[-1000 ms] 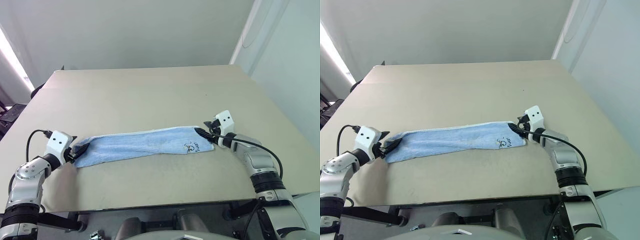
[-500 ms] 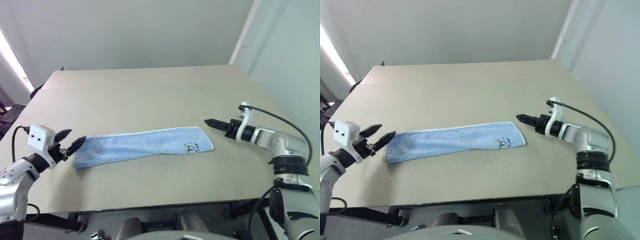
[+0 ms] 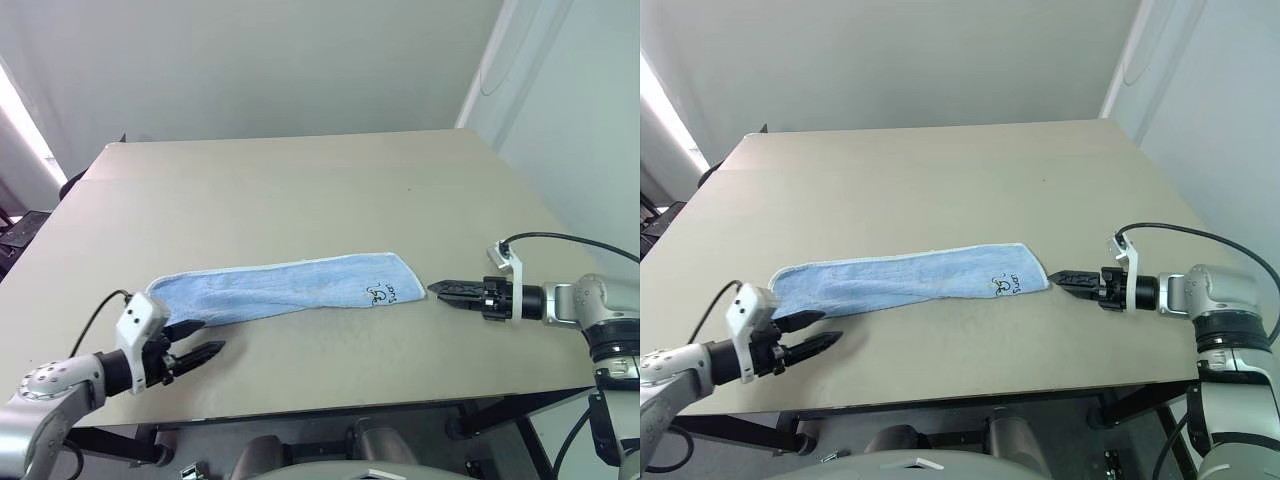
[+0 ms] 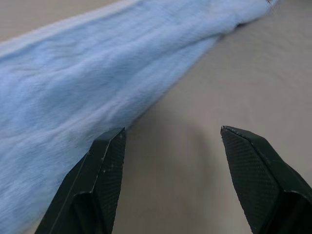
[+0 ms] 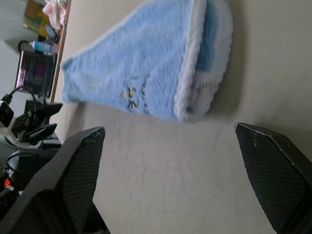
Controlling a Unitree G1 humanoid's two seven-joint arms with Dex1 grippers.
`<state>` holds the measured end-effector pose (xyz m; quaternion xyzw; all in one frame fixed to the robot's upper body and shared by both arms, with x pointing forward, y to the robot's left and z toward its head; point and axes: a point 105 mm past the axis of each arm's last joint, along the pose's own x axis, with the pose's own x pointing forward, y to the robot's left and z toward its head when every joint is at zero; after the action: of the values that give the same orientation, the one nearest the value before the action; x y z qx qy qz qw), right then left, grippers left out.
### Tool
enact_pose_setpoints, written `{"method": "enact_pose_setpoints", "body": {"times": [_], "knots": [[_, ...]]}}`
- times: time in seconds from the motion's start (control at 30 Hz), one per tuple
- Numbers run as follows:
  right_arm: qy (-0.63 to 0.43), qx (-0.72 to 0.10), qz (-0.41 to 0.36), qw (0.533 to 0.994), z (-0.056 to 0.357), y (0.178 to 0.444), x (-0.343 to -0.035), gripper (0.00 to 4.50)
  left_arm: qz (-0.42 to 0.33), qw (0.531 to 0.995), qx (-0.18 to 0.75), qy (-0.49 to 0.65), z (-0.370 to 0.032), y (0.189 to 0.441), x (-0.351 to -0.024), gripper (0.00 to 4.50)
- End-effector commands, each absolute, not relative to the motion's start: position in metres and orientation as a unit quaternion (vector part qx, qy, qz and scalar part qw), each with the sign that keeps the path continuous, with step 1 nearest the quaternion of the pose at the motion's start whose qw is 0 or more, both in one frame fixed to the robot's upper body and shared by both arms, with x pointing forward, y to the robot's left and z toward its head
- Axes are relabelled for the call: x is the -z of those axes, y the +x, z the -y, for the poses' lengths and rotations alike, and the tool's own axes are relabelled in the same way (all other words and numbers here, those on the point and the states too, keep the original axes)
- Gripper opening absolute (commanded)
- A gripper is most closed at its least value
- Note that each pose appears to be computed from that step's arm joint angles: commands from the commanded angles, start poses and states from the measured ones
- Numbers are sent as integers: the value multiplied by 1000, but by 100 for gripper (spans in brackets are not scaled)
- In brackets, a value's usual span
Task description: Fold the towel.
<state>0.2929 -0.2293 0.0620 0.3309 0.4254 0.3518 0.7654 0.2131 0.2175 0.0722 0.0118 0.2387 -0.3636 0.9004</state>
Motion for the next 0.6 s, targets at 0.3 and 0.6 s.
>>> {"method": "enact_pose_setpoints", "body": {"times": [0.3,0.6], "knots": [[374,-359,-401,756,191,320,-60,446,-223,901,370,38,-209,218,-79,327],[351,-360,-402,765,166,336,-53,408,-223,903,364,51,-210,221,-78,327]]}}
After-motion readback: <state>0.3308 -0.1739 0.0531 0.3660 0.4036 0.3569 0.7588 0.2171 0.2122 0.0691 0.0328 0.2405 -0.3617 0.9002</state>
